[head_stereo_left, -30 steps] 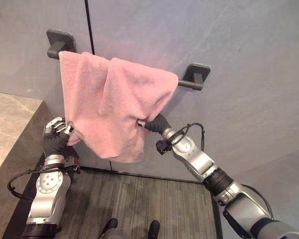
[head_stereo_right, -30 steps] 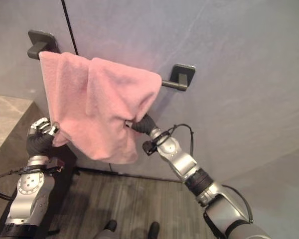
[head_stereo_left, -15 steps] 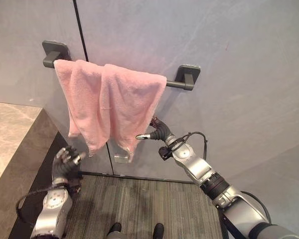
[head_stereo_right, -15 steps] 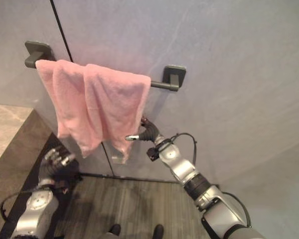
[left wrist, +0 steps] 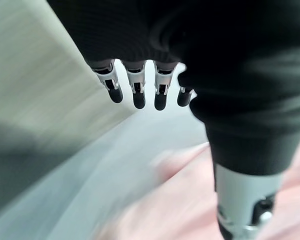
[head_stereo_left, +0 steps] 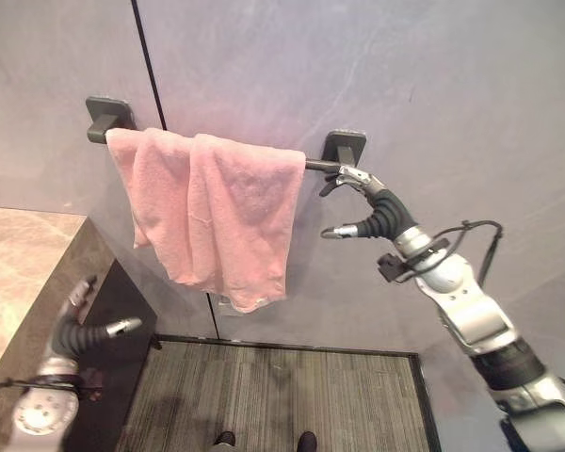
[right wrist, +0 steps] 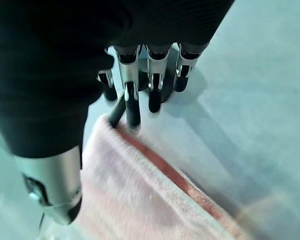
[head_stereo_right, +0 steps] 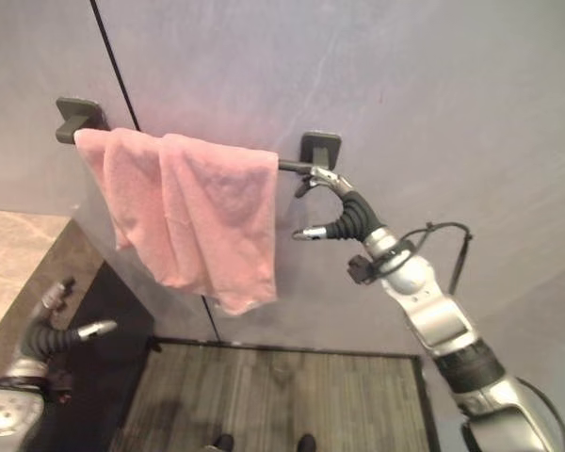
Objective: Put brush and paste in cup on sink, flatten towel.
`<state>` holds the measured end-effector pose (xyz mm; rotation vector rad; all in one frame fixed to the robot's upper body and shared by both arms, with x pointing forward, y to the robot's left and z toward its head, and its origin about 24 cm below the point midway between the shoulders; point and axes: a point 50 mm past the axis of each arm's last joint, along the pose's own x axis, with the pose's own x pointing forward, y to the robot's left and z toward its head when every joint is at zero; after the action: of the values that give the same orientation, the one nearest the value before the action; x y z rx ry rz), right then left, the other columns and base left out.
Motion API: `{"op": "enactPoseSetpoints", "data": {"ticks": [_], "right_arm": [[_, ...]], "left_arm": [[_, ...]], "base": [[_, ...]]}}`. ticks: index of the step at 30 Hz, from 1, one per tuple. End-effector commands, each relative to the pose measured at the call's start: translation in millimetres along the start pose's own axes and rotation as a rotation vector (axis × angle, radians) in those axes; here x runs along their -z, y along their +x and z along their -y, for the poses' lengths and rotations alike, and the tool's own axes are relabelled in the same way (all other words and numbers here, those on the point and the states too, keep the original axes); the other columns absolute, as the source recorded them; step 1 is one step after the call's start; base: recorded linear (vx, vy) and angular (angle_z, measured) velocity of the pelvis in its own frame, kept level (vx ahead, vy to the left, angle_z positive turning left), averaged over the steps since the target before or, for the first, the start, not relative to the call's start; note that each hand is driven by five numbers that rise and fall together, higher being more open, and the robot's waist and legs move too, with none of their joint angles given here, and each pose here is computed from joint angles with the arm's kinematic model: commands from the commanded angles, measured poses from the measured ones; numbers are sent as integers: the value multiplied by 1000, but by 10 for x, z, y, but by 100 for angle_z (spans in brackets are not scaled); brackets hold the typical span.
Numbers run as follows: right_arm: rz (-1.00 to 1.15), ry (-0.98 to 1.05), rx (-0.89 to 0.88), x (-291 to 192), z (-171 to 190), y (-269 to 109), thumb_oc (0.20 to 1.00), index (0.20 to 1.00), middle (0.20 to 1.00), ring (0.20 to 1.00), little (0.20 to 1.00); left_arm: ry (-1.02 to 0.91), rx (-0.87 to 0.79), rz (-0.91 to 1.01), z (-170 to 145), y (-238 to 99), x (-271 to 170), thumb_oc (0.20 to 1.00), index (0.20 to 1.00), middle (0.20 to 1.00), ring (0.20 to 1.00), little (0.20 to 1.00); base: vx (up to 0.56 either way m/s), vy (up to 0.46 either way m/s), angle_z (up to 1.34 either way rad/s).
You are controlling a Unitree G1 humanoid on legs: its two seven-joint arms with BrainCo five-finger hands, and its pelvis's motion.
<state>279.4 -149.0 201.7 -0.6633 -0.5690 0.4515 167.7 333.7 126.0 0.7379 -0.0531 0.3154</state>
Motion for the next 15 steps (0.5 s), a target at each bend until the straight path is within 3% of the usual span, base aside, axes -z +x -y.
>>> {"op": "enactPoseSetpoints", "data": {"ticks": [1,10,13,14,15], "right_arm": [[250,-42,70,-395,237,72,1000,1000,1000,1000,1000],[356,-70,93,-638,391,-25,1000,1000,1000,1000,1000],[380,53,97,-651,387,-50,1000,1000,1000,1000,1000],[370,311,142,-505,261,21,1000,1000,1000,1000,1000],[397,378,177,-520,190,81,1000,1000,1000,1000,1000]], "left_arm": [[175,-2,218,-288,109,-381,1000,1000,1000,1000,1000],[241,-71,438,-662,98,-920,1000,1000,1000,1000,1000],[141,-72,462,-637,124,-945,1000,1000,1000,1000,1000],[-23,-94,476,-553,137,-913,1000,1000,1000,1000,1000],[-57,-118,485,-510,153,-909,1000,1000,1000,1000,1000]], "base": [[-1,20,-8],[-4,10,-3],[-11,6,0],[-37,18,0],[-40,30,2]]}}
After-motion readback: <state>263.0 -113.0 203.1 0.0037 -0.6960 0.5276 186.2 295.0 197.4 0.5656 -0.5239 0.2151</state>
